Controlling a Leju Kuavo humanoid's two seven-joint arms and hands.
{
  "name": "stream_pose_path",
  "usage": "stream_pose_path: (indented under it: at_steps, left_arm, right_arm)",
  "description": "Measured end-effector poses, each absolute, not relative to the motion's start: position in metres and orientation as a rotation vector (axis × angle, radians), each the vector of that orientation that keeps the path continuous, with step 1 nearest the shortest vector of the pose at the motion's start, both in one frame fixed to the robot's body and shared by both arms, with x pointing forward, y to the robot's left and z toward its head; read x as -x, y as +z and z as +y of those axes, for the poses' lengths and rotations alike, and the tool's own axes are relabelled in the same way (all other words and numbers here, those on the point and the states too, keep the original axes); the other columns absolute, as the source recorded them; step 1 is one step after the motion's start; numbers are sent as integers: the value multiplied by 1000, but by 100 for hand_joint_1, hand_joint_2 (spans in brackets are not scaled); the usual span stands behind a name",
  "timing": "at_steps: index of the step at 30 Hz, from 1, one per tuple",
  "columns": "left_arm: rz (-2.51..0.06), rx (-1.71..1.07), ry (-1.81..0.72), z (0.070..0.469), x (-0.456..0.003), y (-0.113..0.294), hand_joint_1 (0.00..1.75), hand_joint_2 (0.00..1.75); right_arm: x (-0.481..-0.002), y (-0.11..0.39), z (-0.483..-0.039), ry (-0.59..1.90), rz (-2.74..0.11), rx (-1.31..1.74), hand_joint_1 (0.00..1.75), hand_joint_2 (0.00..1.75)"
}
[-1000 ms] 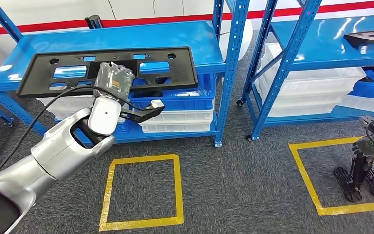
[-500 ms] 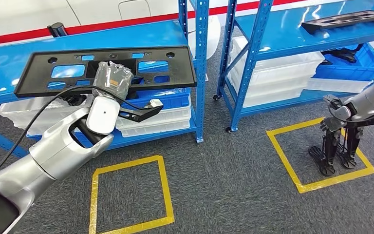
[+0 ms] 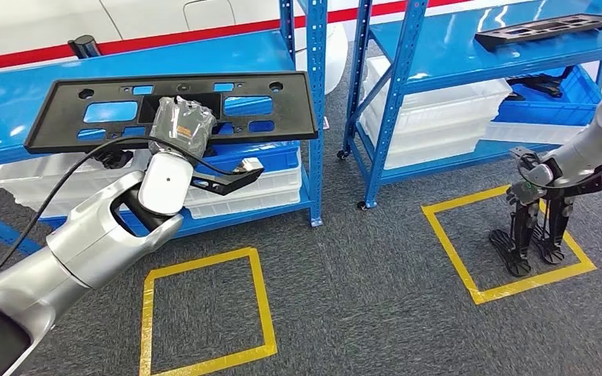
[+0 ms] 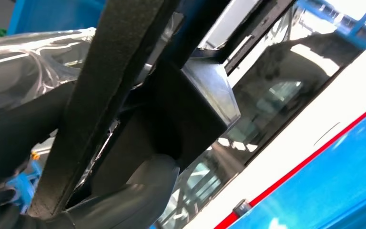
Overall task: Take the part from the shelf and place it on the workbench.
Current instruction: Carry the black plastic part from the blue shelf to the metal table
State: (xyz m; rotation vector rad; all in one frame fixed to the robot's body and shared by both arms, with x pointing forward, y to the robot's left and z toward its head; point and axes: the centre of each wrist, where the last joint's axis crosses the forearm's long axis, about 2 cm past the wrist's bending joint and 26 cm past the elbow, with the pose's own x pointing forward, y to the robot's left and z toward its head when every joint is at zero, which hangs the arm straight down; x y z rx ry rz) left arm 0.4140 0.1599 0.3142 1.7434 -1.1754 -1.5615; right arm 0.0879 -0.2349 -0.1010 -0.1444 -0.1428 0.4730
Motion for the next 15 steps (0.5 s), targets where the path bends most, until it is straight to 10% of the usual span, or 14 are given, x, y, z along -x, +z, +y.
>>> stream_pose_path:
  at_steps: [15]
  left_arm:
    - [-1168, -1745, -1579, 159, -413, 311, 175, 175]
  right_arm:
    - [-86, -102, -235, 502, -135, 132, 0, 175]
